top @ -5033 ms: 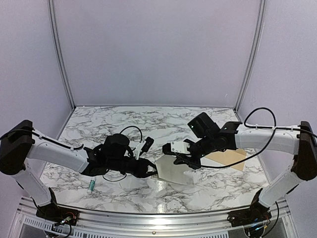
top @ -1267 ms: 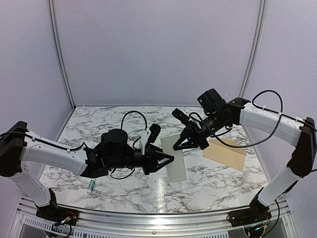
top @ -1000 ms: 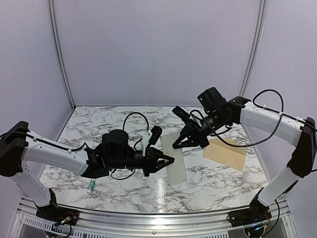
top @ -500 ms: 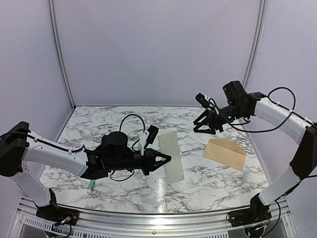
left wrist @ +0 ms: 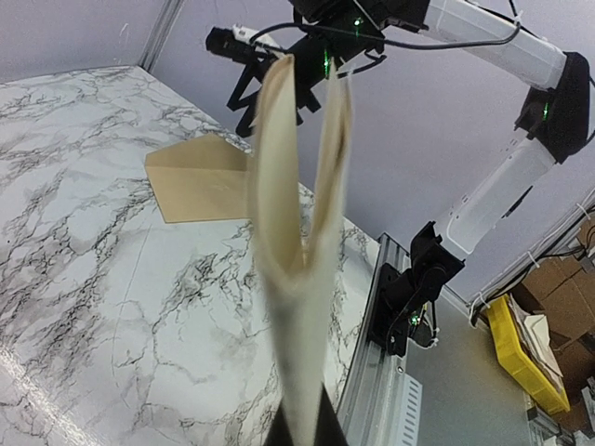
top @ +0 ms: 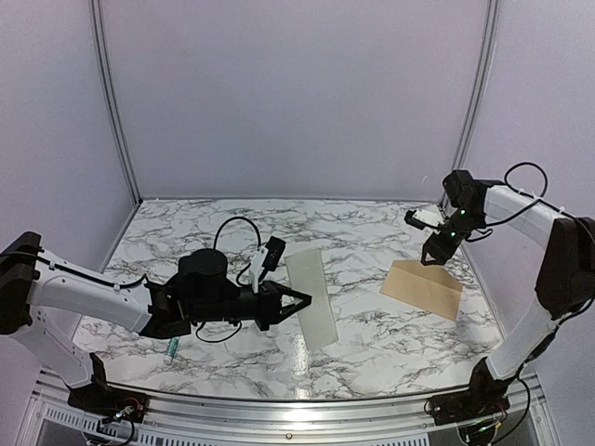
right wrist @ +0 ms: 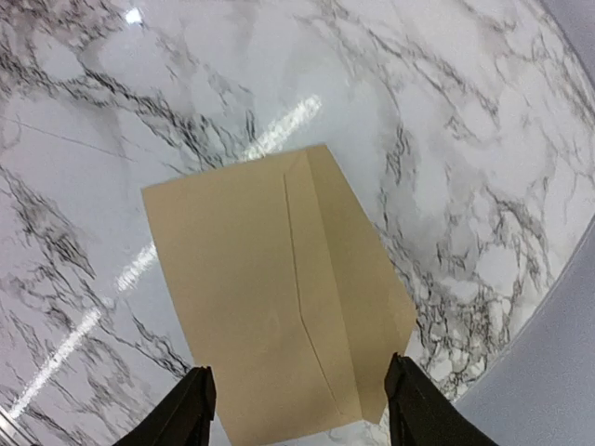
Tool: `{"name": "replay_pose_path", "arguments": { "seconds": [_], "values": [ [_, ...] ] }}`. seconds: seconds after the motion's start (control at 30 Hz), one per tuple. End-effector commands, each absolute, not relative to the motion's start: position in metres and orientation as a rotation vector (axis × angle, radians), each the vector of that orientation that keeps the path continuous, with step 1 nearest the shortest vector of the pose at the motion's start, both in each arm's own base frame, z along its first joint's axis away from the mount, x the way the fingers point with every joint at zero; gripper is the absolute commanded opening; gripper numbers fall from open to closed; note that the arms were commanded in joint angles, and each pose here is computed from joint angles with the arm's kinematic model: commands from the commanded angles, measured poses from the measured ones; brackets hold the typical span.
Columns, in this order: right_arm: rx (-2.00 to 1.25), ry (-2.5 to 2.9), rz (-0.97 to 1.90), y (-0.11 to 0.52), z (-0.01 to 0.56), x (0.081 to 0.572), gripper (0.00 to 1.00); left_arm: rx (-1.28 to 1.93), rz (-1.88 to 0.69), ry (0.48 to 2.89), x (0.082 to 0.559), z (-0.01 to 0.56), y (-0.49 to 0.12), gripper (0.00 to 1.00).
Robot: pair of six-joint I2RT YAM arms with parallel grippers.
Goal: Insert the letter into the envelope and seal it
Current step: Move the envelope to the center of the board.
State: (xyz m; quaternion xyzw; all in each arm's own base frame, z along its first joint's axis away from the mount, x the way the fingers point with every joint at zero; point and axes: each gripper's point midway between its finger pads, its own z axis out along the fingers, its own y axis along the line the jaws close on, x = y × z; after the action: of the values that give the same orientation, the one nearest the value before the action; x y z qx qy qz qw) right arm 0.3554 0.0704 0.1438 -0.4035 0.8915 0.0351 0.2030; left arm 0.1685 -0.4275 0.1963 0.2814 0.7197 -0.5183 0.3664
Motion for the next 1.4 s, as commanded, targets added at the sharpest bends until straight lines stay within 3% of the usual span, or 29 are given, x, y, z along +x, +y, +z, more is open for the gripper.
{"name": "replay_pose_path", "arguments": {
  "seconds": [0.0, 0.43, 0.7, 0.97, 1.2, 1.37],
  "values": [
    [-1.176, 2.66, -0.192, 0.02, 0.113, 0.352, 0.6, 0.722, -1.358, 1.864, 0.163, 0.203, -0.422, 0.0],
    [-1.182, 2.696, -0.361, -0.021, 0.089, 0.393, 0.67, 0.798, -1.441, 1.862, 0.144, 0.205, -0.432, 0.0],
    [-1.22, 2.72, -0.061, -0.026, 0.068, 0.391, 0.67, 0.841, -1.481, 1.867, 0.135, 0.204, -0.443, 0.0],
    [-1.258, 2.748, 0.06, -0.023, 0.049, 0.388, 0.62, 0.943, -1.55, 1.823, 0.113, 0.211, -0.46, 0.0],
    [-1.253, 2.749, 0.175, -0.016, 0.044, 0.386, 0.46, 0.953, -1.562, 1.825, 0.106, 0.211, -0.468, 0.0],
    [-1.277, 2.709, 0.315, 0.001, 0.053, 0.373, 0.14, 0.948, -1.561, 1.82, 0.106, 0.213, -0.467, 0.0]
  ]
}}
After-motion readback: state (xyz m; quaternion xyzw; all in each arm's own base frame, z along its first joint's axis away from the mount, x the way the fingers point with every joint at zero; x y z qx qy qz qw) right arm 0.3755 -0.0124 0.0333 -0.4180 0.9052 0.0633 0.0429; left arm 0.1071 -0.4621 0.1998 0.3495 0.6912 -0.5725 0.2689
